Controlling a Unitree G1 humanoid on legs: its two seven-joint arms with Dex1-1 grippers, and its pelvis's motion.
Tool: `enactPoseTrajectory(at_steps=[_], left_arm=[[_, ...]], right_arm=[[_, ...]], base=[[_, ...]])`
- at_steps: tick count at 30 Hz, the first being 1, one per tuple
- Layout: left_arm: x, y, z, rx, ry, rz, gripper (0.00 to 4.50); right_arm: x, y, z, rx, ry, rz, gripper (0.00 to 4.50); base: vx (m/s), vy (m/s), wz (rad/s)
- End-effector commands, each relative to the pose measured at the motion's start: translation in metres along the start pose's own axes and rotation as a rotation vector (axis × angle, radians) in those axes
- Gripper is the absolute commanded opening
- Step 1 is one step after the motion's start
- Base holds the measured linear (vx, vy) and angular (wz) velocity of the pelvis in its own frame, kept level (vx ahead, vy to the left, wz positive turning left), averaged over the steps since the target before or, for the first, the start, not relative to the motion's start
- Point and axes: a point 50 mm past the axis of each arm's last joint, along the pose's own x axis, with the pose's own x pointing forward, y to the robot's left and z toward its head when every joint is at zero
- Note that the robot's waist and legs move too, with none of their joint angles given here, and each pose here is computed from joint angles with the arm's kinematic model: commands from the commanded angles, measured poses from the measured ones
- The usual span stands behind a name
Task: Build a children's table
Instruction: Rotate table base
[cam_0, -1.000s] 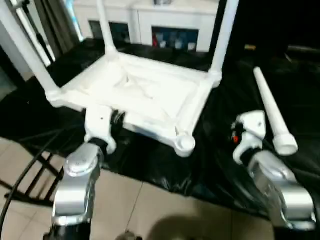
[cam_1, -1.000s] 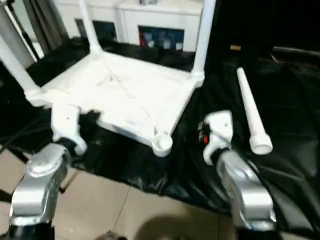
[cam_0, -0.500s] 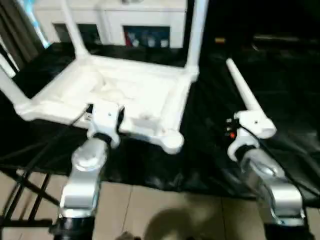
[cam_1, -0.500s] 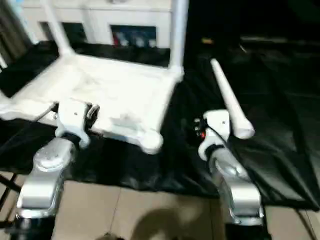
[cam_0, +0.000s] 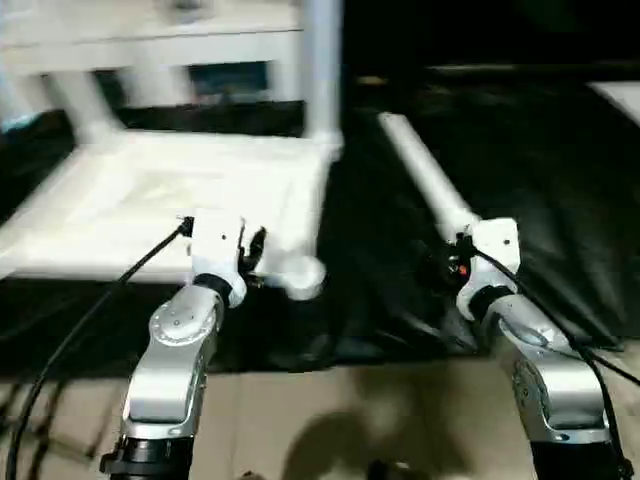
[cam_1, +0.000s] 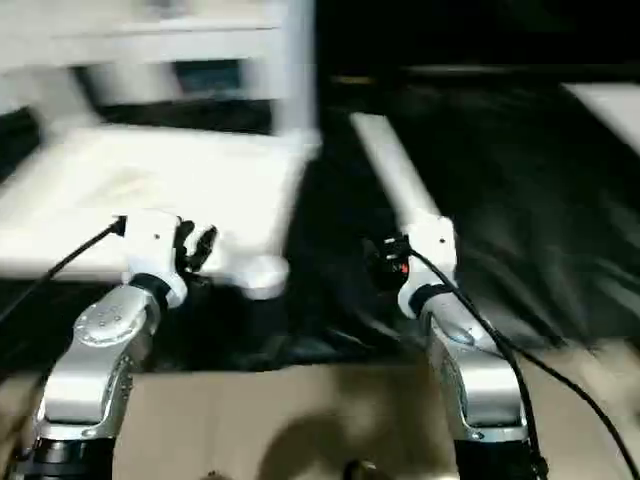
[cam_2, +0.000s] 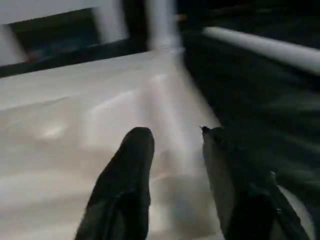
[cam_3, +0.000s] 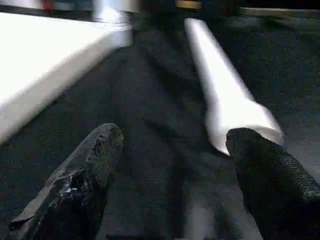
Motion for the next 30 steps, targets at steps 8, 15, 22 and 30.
enactPoseTrajectory(at_steps=[8, 15, 22, 30], left_arm=[[-0.005, 0.006, 0.001, 0.007, 0.005, 0.022, 2.93], [-0.006, 0.004, 0.001, -0.001, 0.01, 0.02, 3.38], [-0.007, 0.002, 0.0, -0.008, 0.012, 0.011, 3.82], [-0.008, 0.001, -0.002, -0.01, 0.017, 0.003, 4.33]], right_arm=[[0.006, 0.008, 0.014, -0.028, -0.069, 0.122, 4.04], [0.006, 0.008, 0.014, -0.001, -0.07, 0.135, 4.49], [0.004, 0.008, 0.007, -0.008, -0.044, 0.124, 4.5], [0.003, 0.006, 0.005, 0.001, -0.03, 0.11, 4.5]], base=[[-0.002, 0.005, -0.03], [0.003, -0.004, 0.03], [0.0, 0.0, 0.0], [0.05, -0.014, -0.18]])
